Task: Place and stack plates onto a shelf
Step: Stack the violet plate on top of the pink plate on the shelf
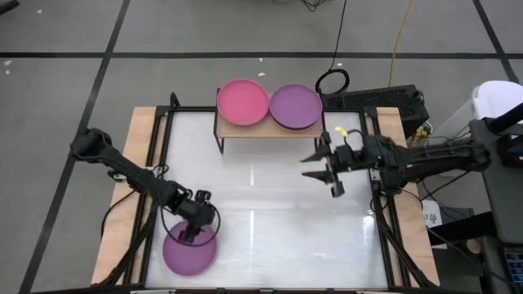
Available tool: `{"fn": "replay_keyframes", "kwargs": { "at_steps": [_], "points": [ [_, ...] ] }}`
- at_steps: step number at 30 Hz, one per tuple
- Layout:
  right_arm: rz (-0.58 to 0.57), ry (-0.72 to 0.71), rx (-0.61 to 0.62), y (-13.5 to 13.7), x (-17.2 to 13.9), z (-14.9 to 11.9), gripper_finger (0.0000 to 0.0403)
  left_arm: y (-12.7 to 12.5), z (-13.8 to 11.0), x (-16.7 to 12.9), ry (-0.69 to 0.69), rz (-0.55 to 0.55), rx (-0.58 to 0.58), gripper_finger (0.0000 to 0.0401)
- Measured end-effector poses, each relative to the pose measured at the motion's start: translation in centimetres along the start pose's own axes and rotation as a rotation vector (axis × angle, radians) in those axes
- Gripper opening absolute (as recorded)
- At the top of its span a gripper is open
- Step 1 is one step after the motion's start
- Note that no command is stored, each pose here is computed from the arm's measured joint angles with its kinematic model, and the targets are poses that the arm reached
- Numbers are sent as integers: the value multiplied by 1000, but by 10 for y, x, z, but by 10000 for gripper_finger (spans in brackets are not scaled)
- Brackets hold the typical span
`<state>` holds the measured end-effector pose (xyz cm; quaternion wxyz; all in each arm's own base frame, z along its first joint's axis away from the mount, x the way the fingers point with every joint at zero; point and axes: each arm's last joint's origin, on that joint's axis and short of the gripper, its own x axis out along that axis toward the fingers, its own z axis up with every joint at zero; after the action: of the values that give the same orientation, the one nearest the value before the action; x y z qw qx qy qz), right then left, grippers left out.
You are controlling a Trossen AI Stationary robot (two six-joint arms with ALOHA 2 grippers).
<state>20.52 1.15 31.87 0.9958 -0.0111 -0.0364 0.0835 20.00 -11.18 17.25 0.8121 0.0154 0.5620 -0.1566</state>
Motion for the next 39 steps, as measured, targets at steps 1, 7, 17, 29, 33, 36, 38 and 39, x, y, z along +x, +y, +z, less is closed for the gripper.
{"fn": "replay_keyframes", "kwargs": {
  "at_steps": [1, 7, 17, 29, 33, 36, 38, 39],
  "points": [
    [-10, 4, 6, 4, -5, -5, 155, 0, 0, 2, 10, 3, 5, 259],
    [52, -6, 49, 26, -27, -48, 155, 2, -1, 13, 57, 20, 1, 259],
    [153, -304, 106, 41, -76, -110, 155, 4, -3, 28, 118, 36, 19, 214],
    [130, -312, 126, 41, -78, -111, 155, 12, 14, 16, 76, -57, -24, 13],
    [127, -314, 108, 41, -78, -111, 155, 23, 44, -17, -49, -16, -23, 11],
    [127, -300, 106, 41, -77, -112, 155, 35, 67, -57, -142, 43, 9, 11],
    [126, -288, 96, 41, -77, -113, 155, 46, 82, -88, -213, 123, 23, 11],
    [125, -282, 91, 41, -77, -114, 155, 53, 88, -104, -241, 174, 24, 11]
  ]
}}
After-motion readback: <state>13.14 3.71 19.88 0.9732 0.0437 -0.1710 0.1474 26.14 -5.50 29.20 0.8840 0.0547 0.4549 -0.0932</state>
